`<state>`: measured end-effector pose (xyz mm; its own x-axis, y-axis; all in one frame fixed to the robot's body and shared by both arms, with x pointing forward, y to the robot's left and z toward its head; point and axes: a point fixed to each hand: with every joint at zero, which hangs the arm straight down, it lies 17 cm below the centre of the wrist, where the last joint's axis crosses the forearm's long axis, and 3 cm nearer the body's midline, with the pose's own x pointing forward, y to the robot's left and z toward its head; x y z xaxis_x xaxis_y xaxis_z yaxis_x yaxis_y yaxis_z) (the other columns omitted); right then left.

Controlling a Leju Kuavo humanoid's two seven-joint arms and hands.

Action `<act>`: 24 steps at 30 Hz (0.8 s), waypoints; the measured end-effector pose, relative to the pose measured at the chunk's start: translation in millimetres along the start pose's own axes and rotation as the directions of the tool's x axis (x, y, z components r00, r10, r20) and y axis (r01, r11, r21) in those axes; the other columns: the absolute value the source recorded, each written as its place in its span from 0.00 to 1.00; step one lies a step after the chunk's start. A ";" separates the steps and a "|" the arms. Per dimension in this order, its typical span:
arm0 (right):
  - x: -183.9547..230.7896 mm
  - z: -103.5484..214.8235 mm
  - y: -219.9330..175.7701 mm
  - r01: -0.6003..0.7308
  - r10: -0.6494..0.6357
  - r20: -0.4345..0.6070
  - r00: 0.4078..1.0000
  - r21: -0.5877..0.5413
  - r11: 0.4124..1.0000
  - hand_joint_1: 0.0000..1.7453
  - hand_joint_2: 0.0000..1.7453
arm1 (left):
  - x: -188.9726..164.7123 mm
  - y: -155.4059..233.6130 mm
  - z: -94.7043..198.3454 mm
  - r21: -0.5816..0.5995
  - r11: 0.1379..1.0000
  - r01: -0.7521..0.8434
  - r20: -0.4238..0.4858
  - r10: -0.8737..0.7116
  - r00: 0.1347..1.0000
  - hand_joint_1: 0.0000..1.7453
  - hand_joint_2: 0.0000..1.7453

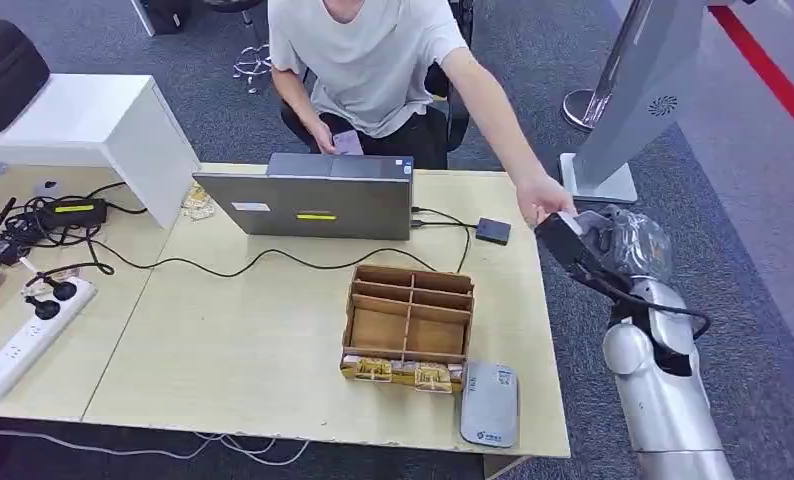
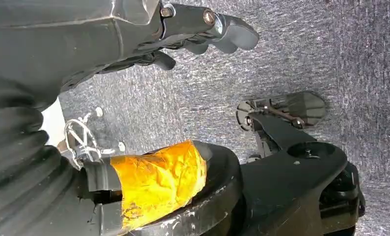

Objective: Pass the card to the sensor for recognition and then transmit it.

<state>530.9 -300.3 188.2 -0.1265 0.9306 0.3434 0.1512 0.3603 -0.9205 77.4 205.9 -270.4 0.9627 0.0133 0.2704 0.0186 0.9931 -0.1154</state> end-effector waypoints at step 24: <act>47.4 81.9 4.7 0.249 -0.240 0.210 0.948 -0.015 0.968 1.00 1.00 | -1.4 4.5 -1.1 0.059 0.992 -0.113 -0.001 0.114 0.994 0.00 1.00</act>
<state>445.4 -259.7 184.9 -0.3621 0.7819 0.5074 0.1294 0.5812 -0.8034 76.5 210.2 -272.3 0.9589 0.1258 0.2544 -0.1066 0.9904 -0.0882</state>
